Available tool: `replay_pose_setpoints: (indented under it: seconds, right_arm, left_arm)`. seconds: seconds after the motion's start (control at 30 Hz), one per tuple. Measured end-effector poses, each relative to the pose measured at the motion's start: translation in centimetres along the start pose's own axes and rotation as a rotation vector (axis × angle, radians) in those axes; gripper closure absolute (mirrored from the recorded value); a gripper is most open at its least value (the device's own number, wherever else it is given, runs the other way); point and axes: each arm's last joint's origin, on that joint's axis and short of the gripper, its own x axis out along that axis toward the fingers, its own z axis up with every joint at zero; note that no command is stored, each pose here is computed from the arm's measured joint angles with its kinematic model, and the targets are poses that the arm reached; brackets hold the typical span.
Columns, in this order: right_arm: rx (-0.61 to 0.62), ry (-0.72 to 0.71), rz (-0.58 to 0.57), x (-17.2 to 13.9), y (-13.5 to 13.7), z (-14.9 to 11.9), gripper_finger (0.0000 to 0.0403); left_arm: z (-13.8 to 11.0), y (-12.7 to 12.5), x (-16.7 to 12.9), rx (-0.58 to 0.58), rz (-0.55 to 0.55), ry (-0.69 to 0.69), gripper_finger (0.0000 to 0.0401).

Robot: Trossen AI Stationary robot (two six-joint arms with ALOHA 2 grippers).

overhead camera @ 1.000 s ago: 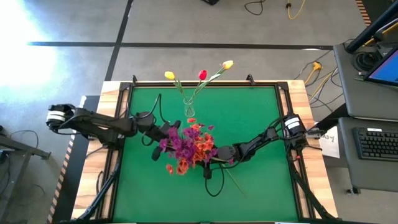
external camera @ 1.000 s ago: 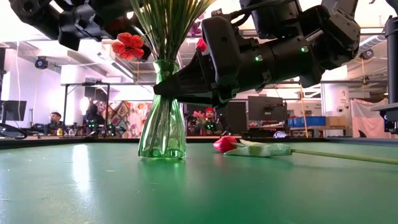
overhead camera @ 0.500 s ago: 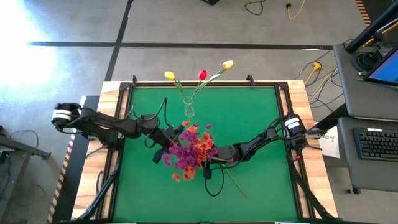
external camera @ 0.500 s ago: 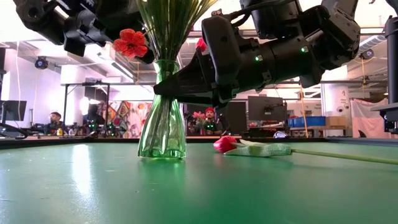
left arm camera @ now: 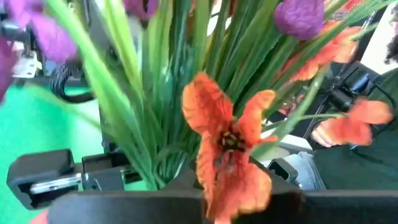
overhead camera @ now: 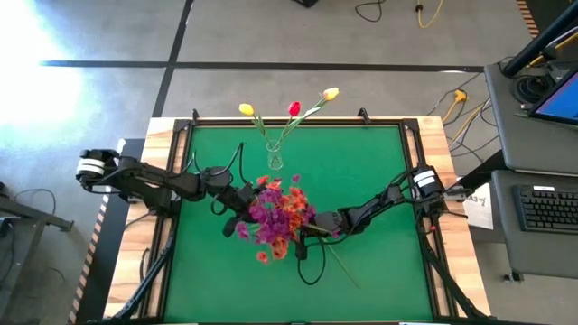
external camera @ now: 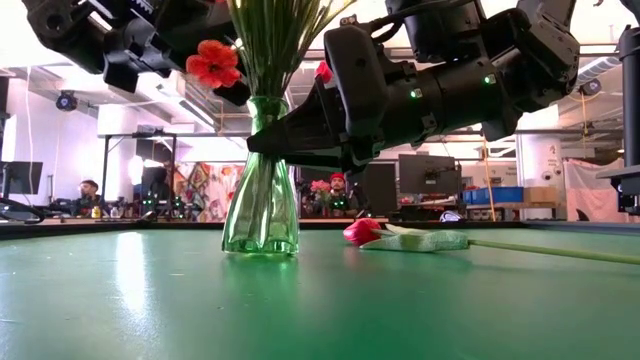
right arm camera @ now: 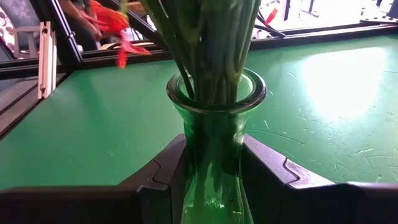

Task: Sort flowers into vase by color
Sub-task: Put the violet flowers into the green vase

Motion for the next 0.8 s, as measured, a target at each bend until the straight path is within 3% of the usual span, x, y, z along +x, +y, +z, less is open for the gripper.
replay_pose_setpoints:
  seconds: [0.2, 0.57, 0.8]
  right_arm:
    - [-0.001, 0.001, 0.000, 0.00, 0.00, 0.00, 0.0287]
    - [-0.001, 0.001, 0.001, 0.01, 0.00, 0.00, 0.0286]
    - [-0.005, 0.004, 0.002, 0.01, 0.01, -0.02, 0.0287]
  left_arm:
    - [0.20, -0.13, -0.11, 0.005, -0.004, -0.008, 0.0364]
    - [0.16, -0.13, -0.11, -0.016, -0.005, -0.004, 0.0258]
    - [0.08, -0.21, -0.12, -0.022, -0.039, 0.010, 0.0242]
